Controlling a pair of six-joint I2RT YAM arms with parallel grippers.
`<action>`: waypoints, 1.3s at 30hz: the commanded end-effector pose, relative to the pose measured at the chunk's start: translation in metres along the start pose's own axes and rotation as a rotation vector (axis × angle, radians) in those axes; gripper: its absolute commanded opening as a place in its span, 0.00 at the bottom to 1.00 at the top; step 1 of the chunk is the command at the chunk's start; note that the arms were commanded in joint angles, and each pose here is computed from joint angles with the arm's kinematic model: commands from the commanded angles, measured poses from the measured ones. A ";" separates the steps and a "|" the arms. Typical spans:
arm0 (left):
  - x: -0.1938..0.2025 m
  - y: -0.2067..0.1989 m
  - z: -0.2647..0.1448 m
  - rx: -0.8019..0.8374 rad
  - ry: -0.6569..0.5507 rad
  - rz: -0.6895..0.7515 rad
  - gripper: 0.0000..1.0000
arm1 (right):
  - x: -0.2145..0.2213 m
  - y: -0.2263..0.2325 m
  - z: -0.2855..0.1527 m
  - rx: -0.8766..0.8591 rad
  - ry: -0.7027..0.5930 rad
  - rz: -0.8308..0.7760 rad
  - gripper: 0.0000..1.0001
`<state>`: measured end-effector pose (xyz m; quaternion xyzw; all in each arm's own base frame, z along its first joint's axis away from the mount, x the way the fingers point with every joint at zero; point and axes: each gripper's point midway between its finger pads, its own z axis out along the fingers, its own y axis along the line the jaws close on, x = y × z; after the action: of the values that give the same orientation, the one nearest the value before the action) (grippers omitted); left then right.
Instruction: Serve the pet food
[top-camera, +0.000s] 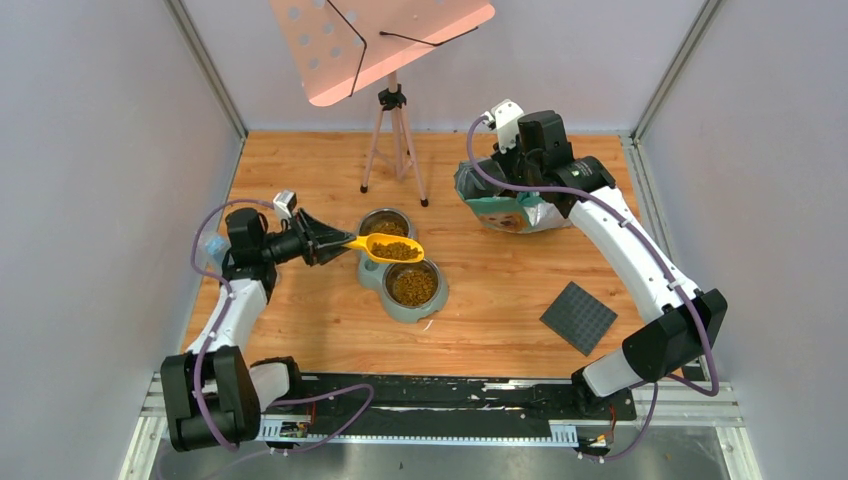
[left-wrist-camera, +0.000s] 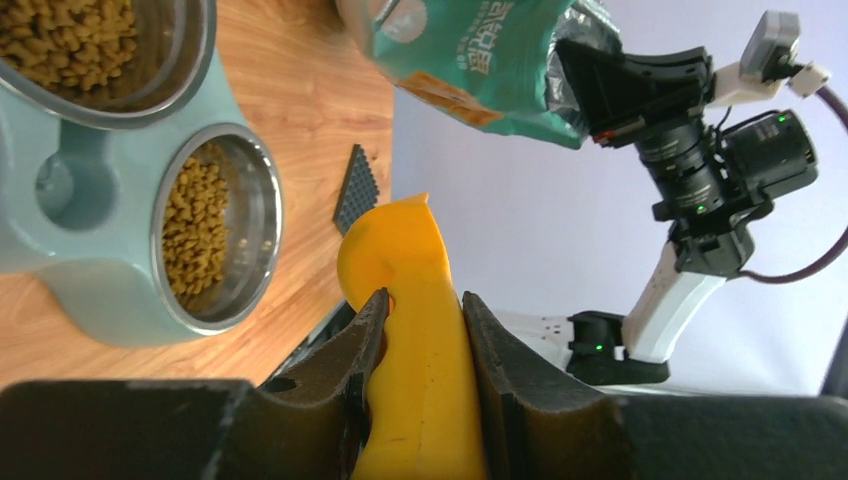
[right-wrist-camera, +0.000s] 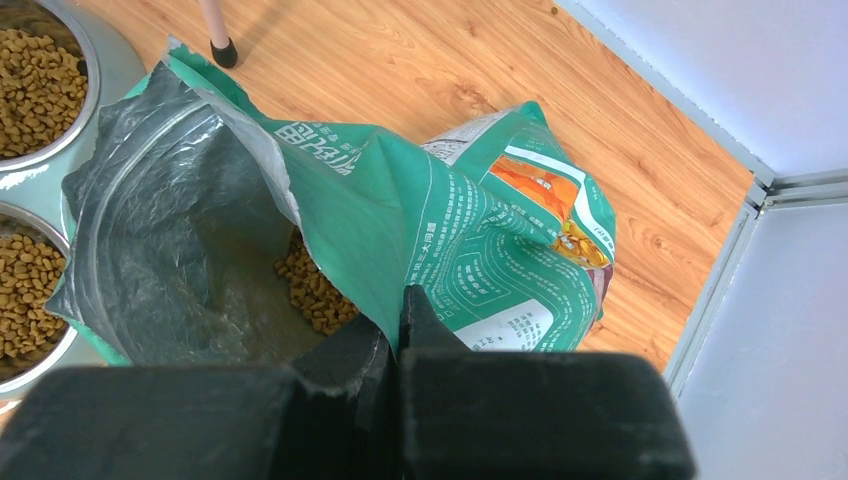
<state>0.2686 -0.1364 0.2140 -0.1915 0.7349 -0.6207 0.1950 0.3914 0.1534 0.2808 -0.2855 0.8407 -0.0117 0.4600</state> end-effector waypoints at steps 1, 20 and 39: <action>0.016 0.012 -0.014 -0.032 0.027 0.148 0.00 | -0.033 -0.017 -0.011 0.049 -0.125 0.013 0.00; 0.007 0.048 -0.037 -0.427 0.016 0.423 0.00 | -0.037 -0.018 -0.036 0.059 -0.202 0.072 0.00; 0.007 0.031 0.002 -0.436 0.164 0.559 0.00 | -0.027 -0.028 -0.049 0.091 -0.223 0.081 0.00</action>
<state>0.2497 -0.1287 0.1697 -0.0031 0.8938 -0.3847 0.2304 0.3747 0.1395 0.2961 -0.2565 0.8268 0.0006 0.5007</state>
